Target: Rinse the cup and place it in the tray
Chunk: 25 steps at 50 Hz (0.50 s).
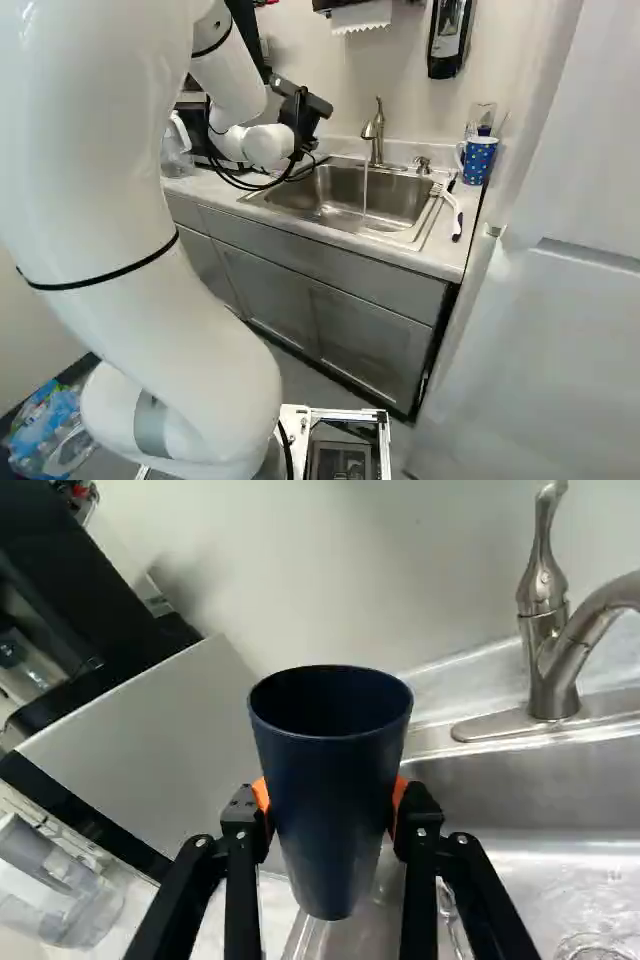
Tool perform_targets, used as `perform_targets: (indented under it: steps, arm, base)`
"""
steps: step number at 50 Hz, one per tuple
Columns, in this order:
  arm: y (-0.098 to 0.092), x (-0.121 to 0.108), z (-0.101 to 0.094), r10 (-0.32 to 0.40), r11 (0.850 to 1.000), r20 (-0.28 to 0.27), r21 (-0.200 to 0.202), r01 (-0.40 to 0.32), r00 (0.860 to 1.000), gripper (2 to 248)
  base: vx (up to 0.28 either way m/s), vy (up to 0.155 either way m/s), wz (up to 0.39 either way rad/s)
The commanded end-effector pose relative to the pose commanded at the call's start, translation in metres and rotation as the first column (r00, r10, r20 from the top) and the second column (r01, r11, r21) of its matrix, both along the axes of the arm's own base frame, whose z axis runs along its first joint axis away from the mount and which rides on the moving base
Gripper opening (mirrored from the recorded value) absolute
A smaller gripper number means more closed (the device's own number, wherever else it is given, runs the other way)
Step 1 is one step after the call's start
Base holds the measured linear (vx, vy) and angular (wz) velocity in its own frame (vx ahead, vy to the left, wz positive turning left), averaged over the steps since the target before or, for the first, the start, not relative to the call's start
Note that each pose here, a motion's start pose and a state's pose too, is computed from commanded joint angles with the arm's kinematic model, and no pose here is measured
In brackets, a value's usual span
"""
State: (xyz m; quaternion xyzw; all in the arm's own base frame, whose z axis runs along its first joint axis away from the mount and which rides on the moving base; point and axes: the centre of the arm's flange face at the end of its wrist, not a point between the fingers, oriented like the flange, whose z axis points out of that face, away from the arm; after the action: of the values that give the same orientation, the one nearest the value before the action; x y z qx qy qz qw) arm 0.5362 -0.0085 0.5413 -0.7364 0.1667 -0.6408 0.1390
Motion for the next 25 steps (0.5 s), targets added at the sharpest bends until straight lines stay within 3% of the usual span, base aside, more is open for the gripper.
perform_targets:
  steps: [12,25]
  arm:
    - [0.0,0.0,0.0,0.018,0.992,-0.002,-0.124,-0.018,1.0,125]
    - [0.0,0.0,0.0,0.036,0.966,-0.007,-0.257,-0.037,0.999,125]
  base:
    - [0.0,0.0,0.0]
    - [0.0,0.0,0.0]
